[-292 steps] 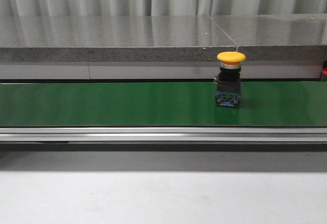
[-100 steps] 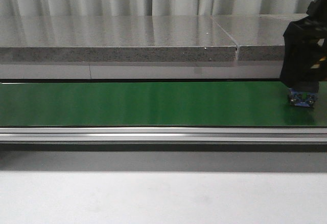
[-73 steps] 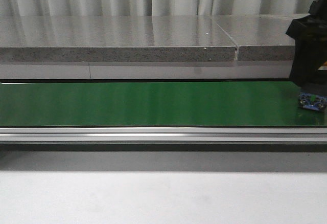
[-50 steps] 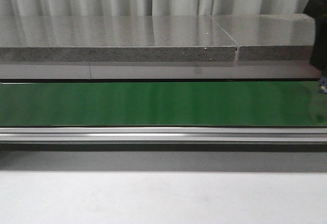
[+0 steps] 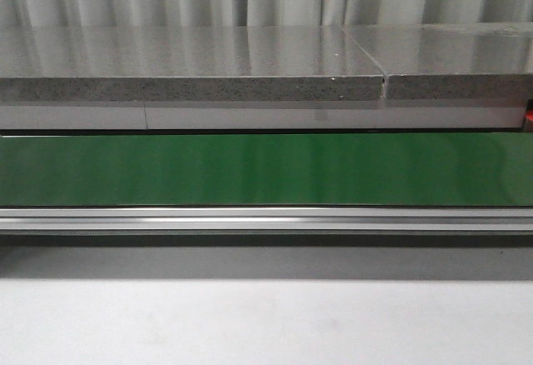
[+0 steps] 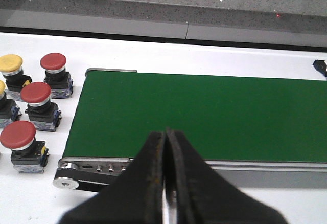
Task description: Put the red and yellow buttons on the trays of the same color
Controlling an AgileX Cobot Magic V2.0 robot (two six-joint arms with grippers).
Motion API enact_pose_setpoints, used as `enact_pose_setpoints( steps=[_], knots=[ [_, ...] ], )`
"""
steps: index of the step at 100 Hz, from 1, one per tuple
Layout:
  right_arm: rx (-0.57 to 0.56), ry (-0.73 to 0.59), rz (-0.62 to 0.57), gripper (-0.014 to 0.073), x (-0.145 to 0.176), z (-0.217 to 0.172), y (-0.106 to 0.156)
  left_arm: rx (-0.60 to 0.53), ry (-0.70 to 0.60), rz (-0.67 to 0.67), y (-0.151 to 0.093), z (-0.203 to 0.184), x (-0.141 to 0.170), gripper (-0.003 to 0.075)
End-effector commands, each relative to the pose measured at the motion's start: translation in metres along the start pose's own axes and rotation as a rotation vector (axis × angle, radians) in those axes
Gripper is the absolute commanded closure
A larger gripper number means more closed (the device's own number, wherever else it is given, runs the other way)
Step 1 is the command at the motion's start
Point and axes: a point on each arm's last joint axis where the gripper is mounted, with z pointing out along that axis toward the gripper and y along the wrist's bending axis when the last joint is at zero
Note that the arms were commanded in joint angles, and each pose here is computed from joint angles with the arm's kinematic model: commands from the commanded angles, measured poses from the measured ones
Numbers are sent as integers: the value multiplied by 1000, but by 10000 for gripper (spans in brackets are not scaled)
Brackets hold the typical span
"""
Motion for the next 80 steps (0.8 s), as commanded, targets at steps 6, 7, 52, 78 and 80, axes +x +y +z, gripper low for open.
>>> enact_pose_setpoints(
  steps=[6,7,52,78,80],
  knots=[
    [41,-121,116,492,6,-5,-25,26,-91,-9,-3,-4,-14,739],
    [41,-124,123,492,8,-2,-25,26,-91,-9,-3,-4,-14,739],
    [79,-183,169,492,32,39,-33,26,-91,-9,-3,-4,-14,739],
    [85,-151,160,492,31,58,-38,26,-91,-9,-3,-4,-14,739],
    [85,-146,161,492,31,60,-38,26,-91,-9,-3,-4,-14,739]
  ],
)
